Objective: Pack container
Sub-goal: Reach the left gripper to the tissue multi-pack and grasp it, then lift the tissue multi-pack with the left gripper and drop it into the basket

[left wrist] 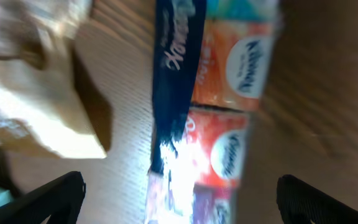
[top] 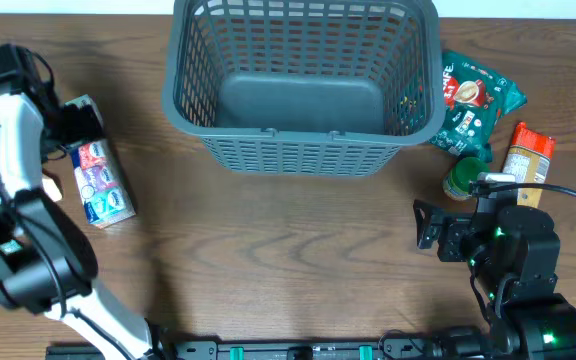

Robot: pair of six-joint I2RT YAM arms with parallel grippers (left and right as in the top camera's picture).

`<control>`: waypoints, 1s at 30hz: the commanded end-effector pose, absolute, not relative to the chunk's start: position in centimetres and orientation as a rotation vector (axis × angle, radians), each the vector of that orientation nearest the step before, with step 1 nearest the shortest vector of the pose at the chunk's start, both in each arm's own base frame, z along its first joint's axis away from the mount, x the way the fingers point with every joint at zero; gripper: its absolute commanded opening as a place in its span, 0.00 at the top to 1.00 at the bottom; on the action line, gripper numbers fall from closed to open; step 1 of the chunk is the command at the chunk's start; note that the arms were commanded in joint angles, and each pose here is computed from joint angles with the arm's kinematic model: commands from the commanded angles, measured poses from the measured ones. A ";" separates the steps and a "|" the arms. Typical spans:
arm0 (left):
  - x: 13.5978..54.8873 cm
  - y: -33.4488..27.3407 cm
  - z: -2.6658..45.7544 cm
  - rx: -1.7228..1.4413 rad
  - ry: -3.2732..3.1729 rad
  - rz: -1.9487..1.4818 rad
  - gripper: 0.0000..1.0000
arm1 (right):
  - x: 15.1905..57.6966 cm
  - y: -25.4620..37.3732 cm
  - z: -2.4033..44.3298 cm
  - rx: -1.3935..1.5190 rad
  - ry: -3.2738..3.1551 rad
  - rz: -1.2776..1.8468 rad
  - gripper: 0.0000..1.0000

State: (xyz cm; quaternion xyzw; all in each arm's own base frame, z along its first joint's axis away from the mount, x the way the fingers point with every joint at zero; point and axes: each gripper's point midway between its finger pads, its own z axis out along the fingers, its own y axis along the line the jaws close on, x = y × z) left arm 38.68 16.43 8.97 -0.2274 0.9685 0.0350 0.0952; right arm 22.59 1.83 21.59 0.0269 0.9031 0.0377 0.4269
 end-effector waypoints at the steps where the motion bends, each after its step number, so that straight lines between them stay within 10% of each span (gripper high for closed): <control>1: 38.7 16.8 6.5 -0.648 2.939 0.107 0.01 | 22.7 1.5 22.2 0.096 2.241 0.087 0.01; 16: 38.2 14.7 0.0 -0.667 3.080 -0.067 0.00 | 22.7 1.5 22.2 0.133 2.238 0.104 0.01; 30: 36.1 13.1 0.5 -0.691 3.162 -0.166 0.94 | 22.7 1.3 22.2 0.138 2.238 0.092 0.01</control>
